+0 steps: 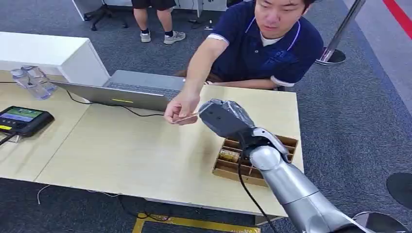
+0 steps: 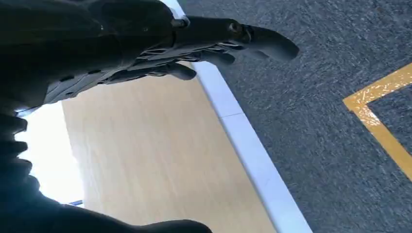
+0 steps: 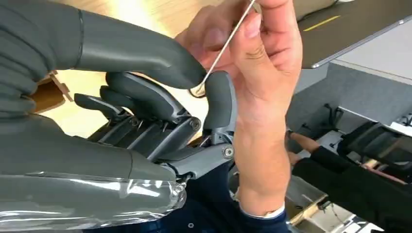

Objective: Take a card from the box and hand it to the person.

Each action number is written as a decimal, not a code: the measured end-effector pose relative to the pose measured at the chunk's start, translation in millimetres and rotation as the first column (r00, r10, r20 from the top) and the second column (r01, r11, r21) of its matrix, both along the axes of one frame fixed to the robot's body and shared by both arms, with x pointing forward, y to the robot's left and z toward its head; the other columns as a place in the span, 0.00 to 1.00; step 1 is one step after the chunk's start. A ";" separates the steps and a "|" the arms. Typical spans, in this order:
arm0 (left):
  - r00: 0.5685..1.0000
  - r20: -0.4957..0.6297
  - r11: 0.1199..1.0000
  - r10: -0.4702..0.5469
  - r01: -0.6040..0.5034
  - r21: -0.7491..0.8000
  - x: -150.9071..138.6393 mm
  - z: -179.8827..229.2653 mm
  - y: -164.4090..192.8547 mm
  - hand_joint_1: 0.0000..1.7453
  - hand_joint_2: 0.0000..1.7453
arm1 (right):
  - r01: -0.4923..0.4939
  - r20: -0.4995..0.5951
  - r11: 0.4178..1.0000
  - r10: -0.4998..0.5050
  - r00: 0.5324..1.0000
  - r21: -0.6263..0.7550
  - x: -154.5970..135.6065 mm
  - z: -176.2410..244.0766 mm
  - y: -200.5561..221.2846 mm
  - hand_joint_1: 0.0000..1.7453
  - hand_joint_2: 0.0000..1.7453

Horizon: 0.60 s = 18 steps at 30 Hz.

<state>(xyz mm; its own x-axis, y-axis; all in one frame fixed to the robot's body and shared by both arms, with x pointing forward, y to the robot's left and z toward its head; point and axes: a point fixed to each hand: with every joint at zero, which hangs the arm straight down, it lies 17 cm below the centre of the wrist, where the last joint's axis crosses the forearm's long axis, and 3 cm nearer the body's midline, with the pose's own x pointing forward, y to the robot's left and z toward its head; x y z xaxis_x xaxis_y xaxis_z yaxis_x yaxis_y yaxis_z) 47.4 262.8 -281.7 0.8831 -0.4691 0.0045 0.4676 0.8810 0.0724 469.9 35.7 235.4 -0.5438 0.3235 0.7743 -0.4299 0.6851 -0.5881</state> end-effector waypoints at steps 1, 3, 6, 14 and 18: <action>1.000 0.000 1.000 0.000 0.000 0.000 0.0 0.0 0.0 0.00 1.00 | 0.000 -0.002 1.000 0.000 1.000 -0.001 0.2 -0.7 -0.1 1.00 1.00; 1.000 0.000 1.000 0.000 0.000 0.000 -0.1 0.0 0.0 0.00 1.00 | 0.001 -0.004 1.000 -0.001 1.000 -0.002 0.5 -1.6 -0.3 1.00 1.00; 1.000 0.000 1.000 0.000 0.000 0.001 -0.1 0.0 0.3 0.00 1.00 | 0.001 -0.005 1.000 -0.001 1.000 0.000 1.0 -1.4 -0.8 1.00 1.00; 1.000 -0.004 1.000 -0.002 0.001 -0.007 -0.8 0.1 -1.1 0.00 1.00 | 0.001 -0.017 1.000 -0.001 1.000 0.007 2.8 -2.3 -2.6 1.00 1.00; 1.000 -0.002 1.000 -0.001 0.001 -0.019 -0.5 0.3 -3.4 0.00 1.00 | 0.003 -0.018 1.000 -0.003 1.000 0.010 4.0 -1.6 -3.7 0.00 1.00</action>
<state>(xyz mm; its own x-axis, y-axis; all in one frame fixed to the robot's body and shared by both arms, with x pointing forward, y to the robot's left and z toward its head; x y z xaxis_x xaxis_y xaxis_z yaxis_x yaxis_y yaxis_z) 46.9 259.4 -281.4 0.8824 -0.4703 0.0120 0.4690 0.8815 0.0548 473.9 32.0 233.8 -0.5290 0.3174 0.7871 -0.4380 0.6923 -0.5735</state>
